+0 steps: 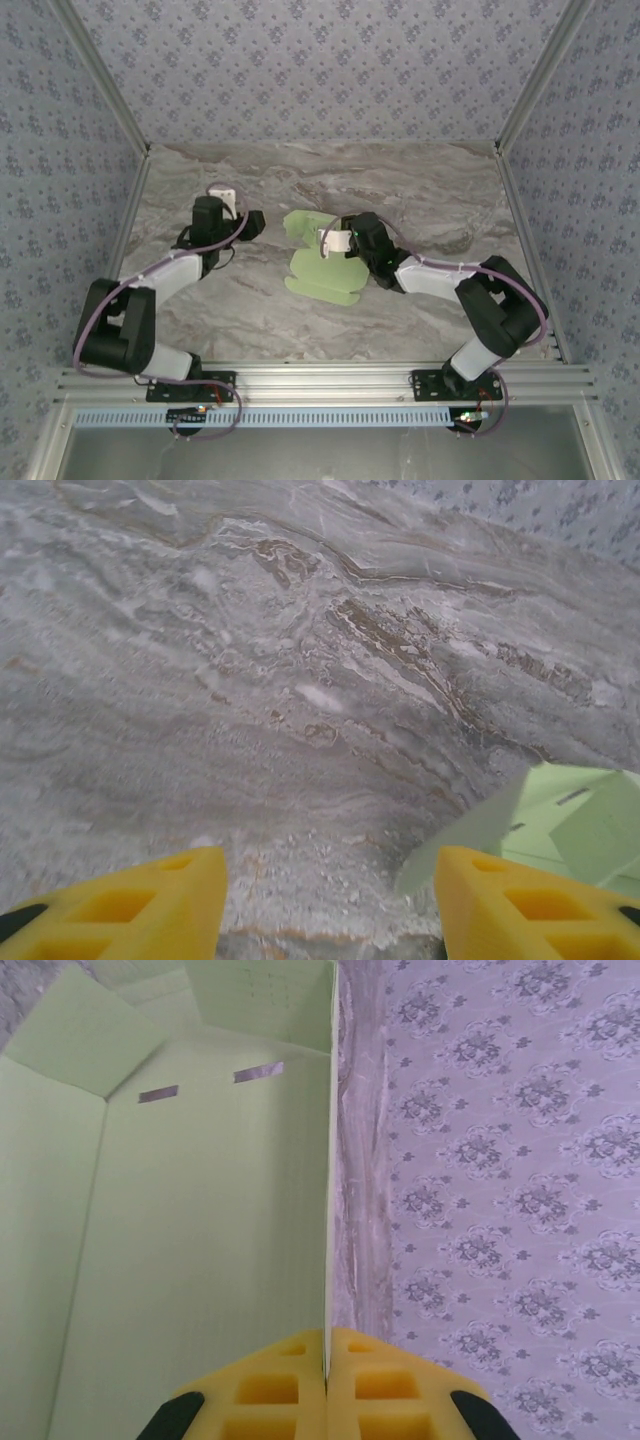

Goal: Fold the paper box

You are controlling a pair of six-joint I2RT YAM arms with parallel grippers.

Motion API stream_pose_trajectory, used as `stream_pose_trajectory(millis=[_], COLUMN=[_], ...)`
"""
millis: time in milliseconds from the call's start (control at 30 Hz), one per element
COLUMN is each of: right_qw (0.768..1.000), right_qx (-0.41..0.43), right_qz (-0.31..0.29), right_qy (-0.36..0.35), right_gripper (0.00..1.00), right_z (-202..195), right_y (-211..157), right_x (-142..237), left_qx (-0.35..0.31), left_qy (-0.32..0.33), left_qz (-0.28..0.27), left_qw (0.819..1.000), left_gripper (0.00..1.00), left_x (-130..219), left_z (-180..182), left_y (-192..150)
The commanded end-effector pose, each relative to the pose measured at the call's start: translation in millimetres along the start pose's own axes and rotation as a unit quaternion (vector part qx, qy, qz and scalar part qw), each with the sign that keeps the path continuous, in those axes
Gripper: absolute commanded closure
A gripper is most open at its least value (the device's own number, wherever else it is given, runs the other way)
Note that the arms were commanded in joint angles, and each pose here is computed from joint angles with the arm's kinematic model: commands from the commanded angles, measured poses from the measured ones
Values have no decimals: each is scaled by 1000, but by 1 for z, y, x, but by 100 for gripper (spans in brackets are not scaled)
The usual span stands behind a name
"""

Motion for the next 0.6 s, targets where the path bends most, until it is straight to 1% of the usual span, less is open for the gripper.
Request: stream_pose_trajectory(millis=[0,133,300,367,567], right_qw=[999,997,997,997,997], right_qx=[35,62,62,63,59], right_qz=[-34,-40,-48,-50,-52], right_qy=[-2,-13,-15,-17,-20], right_gripper=[100,99,99,100,100], right_z=[9,17,18,17,11], right_y=[-5,-13,-15,-15,-15], right_x=[-2,-6,-8,-8,-4], left_qx=[-33,-49,-74,-84,-85], left_qy=[-14,-29,-50,-70,-114], left_qz=[26,58,102,110,121], left_qw=[999,997,991,988,982], left_gripper=[45,47,50,50,51], left_x=[-15,-37,-64,-70,-75], left_z=[0,-1,-7,-14,-29], left_y=[0,-1,-12,-17,-33])
Point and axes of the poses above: each hand's point on the last joint's axis, 136 mm out from that joint toward the fingers, its own x axis back along the fingers, its own z axis along the line the jaws close on, y = z × x, the point moved 5 cm from there along x, back along the fingers, and after that the axes turned 8 degrees about -x, right-handed, at the moved point
